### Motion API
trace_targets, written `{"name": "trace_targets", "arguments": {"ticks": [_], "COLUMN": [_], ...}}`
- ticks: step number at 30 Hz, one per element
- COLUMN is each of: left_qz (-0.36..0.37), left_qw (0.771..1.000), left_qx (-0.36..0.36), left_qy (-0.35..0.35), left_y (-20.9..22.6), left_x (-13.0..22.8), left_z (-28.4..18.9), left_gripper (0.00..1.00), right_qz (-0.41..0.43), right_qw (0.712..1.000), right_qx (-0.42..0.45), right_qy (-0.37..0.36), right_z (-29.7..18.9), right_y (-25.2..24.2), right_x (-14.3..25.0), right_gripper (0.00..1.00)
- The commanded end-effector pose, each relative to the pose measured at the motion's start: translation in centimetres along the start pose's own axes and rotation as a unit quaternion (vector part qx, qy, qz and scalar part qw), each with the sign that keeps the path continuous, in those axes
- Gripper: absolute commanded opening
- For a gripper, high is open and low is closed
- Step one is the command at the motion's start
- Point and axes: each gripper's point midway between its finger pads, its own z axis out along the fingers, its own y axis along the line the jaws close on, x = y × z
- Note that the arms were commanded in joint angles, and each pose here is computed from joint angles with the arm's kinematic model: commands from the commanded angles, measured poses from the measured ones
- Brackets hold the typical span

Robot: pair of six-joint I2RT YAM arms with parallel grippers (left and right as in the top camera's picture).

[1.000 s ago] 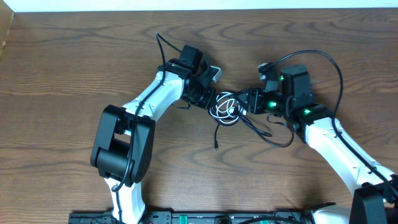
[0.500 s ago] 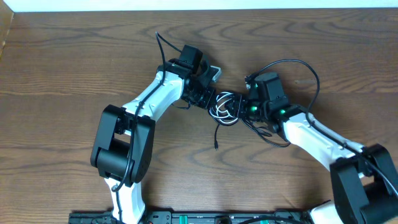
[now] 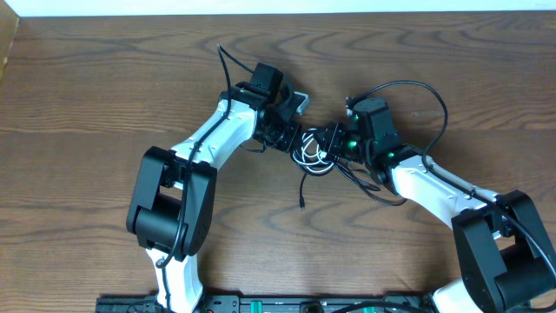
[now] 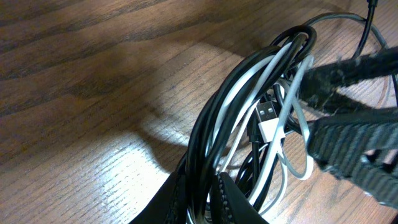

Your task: Untangle cables

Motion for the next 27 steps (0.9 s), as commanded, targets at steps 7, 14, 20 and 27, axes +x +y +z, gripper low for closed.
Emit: {"name": "trace_targets", "arguments": {"ticks": [7,14,20,27], "left_qz": [0.011,0.011,0.011,0.01], "left_qw": [1.0,1.0,1.0,1.0], "left_qx": [-0.008,-0.008,-0.008,-0.008], "left_qy": [-0.021,-0.021,-0.021,-0.02], "left_y": [-0.5,-0.5,-0.5,-0.5], "left_x": [-1.2,-1.1,-1.1,-1.1], "left_z": [-1.4,-1.4,-1.4,-1.4], "left_gripper": [0.17,0.17,0.17,0.17], "right_qz": [0.011,0.015,0.034,0.067], "right_qw": [1.0,1.0,0.998,0.994], "right_qx": [0.002,0.0,-0.027,-0.044], "right_qy": [-0.009,0.008,0.038,0.07], "right_z": [0.2,0.2,0.0,-0.4], "right_y": [0.0,-0.1,0.8,0.7], "right_x": [-0.4,0.3,1.1,1.7], "right_gripper": [0.46,0.43,0.41,0.39]}}
